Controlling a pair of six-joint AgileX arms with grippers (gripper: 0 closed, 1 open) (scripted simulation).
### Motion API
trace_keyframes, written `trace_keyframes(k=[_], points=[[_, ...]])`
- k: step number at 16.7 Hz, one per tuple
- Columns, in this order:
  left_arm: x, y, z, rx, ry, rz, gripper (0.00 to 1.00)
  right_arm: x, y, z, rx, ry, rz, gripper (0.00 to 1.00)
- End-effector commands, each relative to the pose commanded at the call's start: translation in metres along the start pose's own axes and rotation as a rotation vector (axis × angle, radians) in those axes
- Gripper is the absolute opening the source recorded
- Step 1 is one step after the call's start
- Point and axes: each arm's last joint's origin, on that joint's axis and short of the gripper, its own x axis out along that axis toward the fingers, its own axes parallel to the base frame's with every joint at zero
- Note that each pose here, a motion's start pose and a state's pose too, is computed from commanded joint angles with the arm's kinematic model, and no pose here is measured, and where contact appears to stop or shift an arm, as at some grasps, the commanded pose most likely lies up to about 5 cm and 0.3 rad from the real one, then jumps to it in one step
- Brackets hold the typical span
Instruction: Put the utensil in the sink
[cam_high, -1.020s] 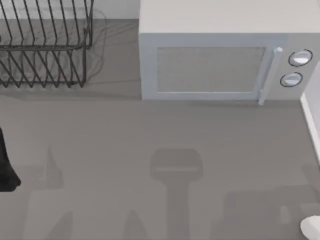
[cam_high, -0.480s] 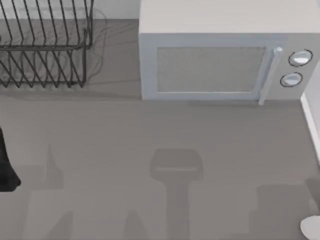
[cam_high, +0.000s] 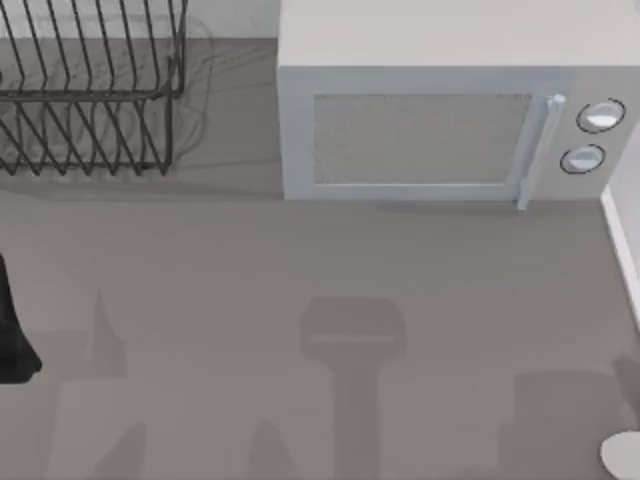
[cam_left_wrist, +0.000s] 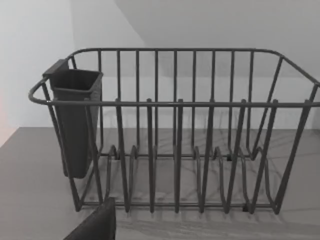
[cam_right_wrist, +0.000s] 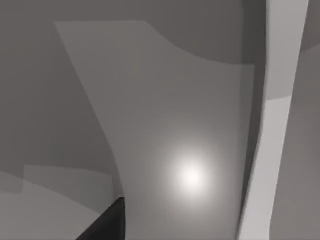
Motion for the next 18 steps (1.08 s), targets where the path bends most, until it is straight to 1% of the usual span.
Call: trace_keyframes(k=[9, 10, 17, 18], points=[[0.0, 0.0, 0.0, 0.0, 0.0, 0.0, 1.0, 0.0, 0.0, 0.0, 0.0, 0.0, 0.0, 0.02], [0.0, 0.0, 0.0, 0.0, 0.0, 0.0, 1.0, 0.0, 0.0, 0.0, 0.0, 0.0, 0.0, 0.0], [0.0, 0.0, 0.0, 0.0, 0.0, 0.0, 1.0, 0.0, 0.0, 0.0, 0.0, 0.0, 0.0, 0.0], [0.0, 0.0, 0.0, 0.0, 0.0, 0.0, 1.0, -0.022, -0.001, 0.001, 0.04, 0.029, 0.0, 0.0]])
